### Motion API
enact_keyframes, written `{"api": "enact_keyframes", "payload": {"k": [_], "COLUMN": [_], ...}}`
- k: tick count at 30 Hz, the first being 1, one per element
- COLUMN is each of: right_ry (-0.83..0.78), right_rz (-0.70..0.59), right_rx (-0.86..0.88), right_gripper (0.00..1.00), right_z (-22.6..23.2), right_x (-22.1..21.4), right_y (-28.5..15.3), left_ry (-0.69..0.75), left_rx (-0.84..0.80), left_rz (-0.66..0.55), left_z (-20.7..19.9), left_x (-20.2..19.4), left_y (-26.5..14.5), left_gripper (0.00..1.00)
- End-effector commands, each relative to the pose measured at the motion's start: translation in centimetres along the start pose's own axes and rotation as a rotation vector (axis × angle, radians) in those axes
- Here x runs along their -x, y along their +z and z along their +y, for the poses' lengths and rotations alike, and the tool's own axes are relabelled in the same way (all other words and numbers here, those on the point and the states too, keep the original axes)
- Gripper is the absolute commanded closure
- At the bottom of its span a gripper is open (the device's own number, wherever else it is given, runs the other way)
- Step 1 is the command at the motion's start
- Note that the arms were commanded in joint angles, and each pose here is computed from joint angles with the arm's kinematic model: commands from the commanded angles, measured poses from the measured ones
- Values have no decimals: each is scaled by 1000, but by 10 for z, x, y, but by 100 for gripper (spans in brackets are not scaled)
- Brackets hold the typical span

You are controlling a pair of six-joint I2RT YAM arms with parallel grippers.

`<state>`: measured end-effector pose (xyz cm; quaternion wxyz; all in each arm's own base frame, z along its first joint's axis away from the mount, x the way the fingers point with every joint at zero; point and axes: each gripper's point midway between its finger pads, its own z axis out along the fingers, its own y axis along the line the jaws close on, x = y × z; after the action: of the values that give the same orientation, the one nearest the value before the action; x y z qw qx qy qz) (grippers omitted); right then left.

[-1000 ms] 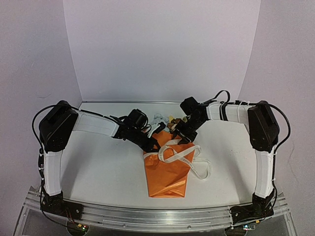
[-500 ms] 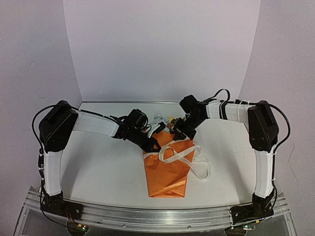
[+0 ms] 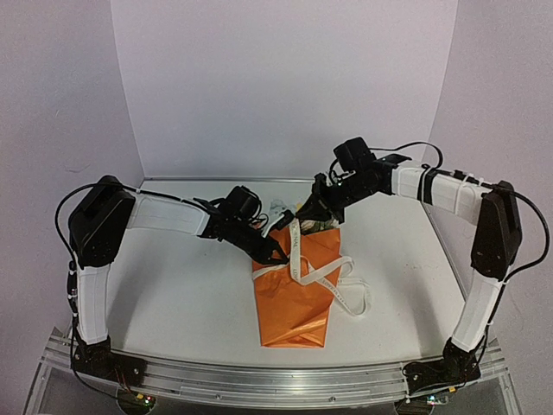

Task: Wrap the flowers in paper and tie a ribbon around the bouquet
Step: Cross the ribbon over the folded bouquet.

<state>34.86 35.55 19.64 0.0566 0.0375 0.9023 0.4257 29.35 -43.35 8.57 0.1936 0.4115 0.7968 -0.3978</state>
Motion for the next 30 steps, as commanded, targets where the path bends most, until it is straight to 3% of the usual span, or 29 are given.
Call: {"api": "enact_keyframes", "payload": {"k": [1, 10, 21, 30], "right_ry": [-56, 28, 100, 153], "right_rz": [141, 262, 373, 410], "right_rx": [244, 381, 339, 303], "right_gripper": [100, 100, 100, 100], "right_z": [40, 27, -19, -37], "right_x": [-27, -56, -93, -98], "right_y": [-9, 0, 20, 33], "left_ry": [12, -24, -32, -28], "left_rx": [-47, -69, -59, -42], "left_rz": [-23, -51, -57, -57], "left_z": [-5, 0, 6, 9], "left_x": [16, 27, 32, 33], "left_y": [-8, -19, -23, -27], "left_gripper": [100, 100, 100, 100]}}
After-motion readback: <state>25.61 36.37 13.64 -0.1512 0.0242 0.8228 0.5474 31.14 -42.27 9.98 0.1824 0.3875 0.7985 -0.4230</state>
